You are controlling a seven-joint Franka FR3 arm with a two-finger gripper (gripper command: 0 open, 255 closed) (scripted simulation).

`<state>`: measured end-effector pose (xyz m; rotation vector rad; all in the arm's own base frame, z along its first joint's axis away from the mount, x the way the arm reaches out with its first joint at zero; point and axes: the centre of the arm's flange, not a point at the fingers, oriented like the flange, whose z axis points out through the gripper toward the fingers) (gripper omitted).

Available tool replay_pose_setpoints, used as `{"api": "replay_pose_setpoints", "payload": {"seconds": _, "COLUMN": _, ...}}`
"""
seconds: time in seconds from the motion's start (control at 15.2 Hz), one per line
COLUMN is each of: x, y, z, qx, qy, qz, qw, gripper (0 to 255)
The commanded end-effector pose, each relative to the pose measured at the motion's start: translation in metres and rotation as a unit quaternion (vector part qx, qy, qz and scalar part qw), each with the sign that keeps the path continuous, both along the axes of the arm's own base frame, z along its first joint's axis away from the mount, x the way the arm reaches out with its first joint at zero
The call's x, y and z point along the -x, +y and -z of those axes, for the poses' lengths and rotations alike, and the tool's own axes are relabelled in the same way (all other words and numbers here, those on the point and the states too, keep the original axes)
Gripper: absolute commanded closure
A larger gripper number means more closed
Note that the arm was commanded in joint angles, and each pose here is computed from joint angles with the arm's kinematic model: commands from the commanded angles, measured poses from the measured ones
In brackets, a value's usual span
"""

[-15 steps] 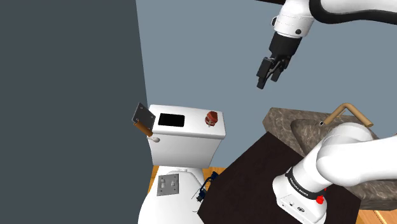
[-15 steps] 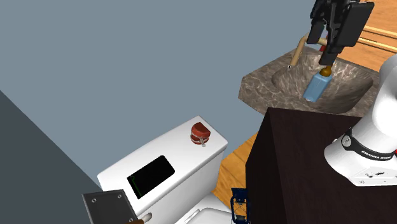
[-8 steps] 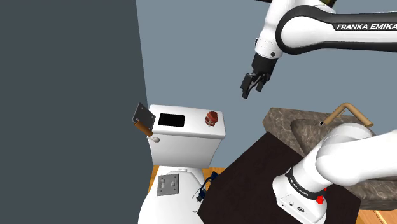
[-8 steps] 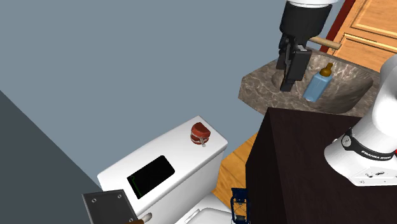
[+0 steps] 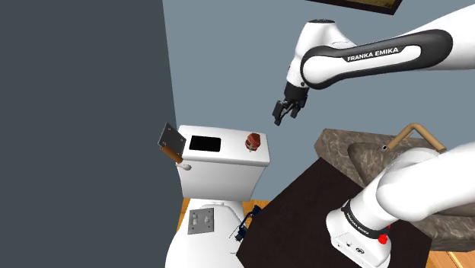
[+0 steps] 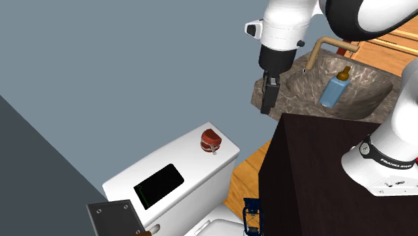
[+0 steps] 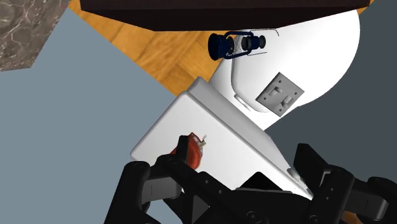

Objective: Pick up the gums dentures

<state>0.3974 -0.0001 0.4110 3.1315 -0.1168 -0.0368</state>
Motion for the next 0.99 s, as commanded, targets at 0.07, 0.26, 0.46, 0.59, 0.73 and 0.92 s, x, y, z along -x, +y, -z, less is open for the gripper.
{"api": "replay_pose_setpoints", "payload": {"seconds": 0.07, "x": -0.016, "y": -0.008, "z": 0.038, "qx": 0.002, "qy": -0.005, "qz": 0.005, "qw": 1.0000, "gripper": 0}}
{"api": "replay_pose_setpoints", "payload": {"seconds": 0.26, "x": -0.035, "y": -0.017, "z": 0.071, "qx": 0.003, "qy": -0.009, "qz": 0.010, "qw": 0.9999, "gripper": 0}}
{"api": "replay_pose_setpoints", "payload": {"seconds": 0.46, "x": -0.053, "y": -0.026, "z": 0.103, "qx": 0.005, "qy": -0.013, "qz": 0.016, "qw": 0.9998, "gripper": 0}}
{"api": "replay_pose_setpoints", "payload": {"seconds": 0.59, "x": -0.066, "y": -0.032, "z": 0.125, "qx": 0.006, "qy": -0.016, "qz": 0.019, "qw": 0.9997, "gripper": 0}}
{"api": "replay_pose_setpoints", "payload": {"seconds": 0.73, "x": -0.079, "y": -0.038, "z": 0.147, "qx": 0.007, "qy": -0.019, "qz": 0.023, "qw": 0.9995, "gripper": 0}}
{"api": "replay_pose_setpoints", "payload": {"seconds": 0.92, "x": -0.098, "y": -0.048, "z": 0.180, "qx": 0.008, "qy": -0.023, "qz": 0.028, "qw": 0.9993, "gripper": 0}}
